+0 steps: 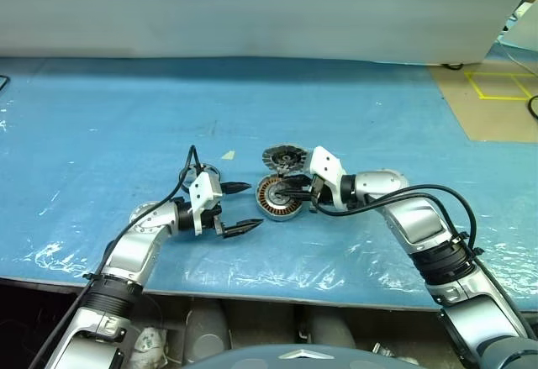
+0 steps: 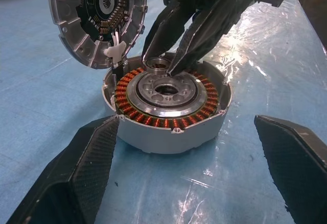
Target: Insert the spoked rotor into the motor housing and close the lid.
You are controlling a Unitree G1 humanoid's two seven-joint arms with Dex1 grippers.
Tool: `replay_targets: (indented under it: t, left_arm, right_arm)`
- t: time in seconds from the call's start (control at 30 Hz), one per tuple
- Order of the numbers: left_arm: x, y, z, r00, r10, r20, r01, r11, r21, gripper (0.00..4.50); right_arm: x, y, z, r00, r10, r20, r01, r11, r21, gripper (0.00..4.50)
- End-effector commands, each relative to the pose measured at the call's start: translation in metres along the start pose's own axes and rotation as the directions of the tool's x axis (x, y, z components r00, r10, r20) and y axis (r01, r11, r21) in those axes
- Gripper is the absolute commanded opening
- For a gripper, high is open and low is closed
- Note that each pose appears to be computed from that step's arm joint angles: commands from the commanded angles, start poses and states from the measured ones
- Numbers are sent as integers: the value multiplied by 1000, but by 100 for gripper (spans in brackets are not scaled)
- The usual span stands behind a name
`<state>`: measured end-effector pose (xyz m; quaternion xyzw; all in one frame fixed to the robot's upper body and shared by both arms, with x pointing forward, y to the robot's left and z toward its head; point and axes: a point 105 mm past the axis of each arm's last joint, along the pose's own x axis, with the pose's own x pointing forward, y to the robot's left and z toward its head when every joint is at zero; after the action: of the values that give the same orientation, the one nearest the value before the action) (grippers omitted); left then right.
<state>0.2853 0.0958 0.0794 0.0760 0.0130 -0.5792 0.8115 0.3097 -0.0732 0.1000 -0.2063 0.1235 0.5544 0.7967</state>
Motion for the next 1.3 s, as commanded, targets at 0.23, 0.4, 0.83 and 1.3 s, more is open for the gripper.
replay_targets:
  t: [0.23, 0.4, 0.83, 1.3]
  left_arm:
    - [1, 1, 11, 1000, -1, 26, 0, 999, 39, 450]
    - [1, 1, 11, 1000, 3, 24, -4, 999, 38, 450]
    - [-2, 1, 9, 1000, 18, 20, -18, 999, 36, 450]
    - [0, 1, 9, 1000, 12, 20, -13, 999, 36, 450]
  right_arm:
    - [0, 3, 3, 1000, 17, -3, -17, 999, -49, 65]
    - [0, 2, -2, 1000, 17, -24, -18, 998, -58, 65]
    - [6, 4, -5, 999, 25, -24, -27, 998, -58, 65]
    - [4, 6, -13, 998, 28, -47, -30, 999, -41, 100]
